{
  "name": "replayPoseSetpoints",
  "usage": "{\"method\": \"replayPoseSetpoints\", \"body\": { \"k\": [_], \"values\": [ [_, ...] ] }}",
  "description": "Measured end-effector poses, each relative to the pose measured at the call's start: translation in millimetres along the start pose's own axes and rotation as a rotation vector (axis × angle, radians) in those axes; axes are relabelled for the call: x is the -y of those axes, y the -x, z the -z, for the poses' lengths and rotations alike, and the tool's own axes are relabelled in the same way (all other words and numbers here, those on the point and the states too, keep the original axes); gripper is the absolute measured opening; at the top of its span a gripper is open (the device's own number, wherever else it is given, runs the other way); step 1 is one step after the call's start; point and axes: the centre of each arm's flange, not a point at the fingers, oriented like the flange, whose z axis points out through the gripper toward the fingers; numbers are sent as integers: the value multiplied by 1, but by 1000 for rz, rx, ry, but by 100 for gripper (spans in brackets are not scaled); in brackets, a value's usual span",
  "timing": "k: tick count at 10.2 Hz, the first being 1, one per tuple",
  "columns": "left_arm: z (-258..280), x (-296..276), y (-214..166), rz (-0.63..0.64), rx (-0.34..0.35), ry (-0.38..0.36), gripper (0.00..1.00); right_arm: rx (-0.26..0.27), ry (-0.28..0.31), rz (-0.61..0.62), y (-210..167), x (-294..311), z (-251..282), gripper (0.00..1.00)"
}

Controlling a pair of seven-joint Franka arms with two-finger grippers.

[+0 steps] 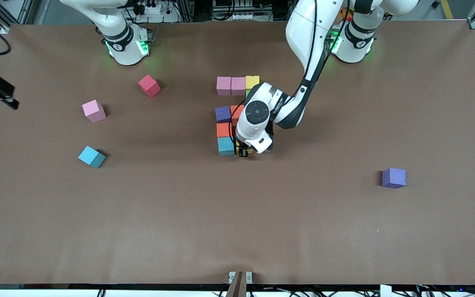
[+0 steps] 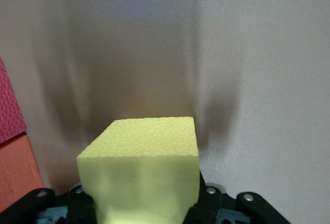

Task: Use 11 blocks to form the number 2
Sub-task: 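Lower the yellow cube beside the cyan cube with the left gripper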

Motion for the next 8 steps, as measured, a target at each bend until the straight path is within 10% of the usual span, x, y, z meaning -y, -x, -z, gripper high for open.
{"method": "replayPoseSetpoints", "body": {
  "k": [8],
  "values": [
    [-1,-1,3,-3,2,1,58,28,-8,-23,-2,-4,-11,100]
  ]
}}
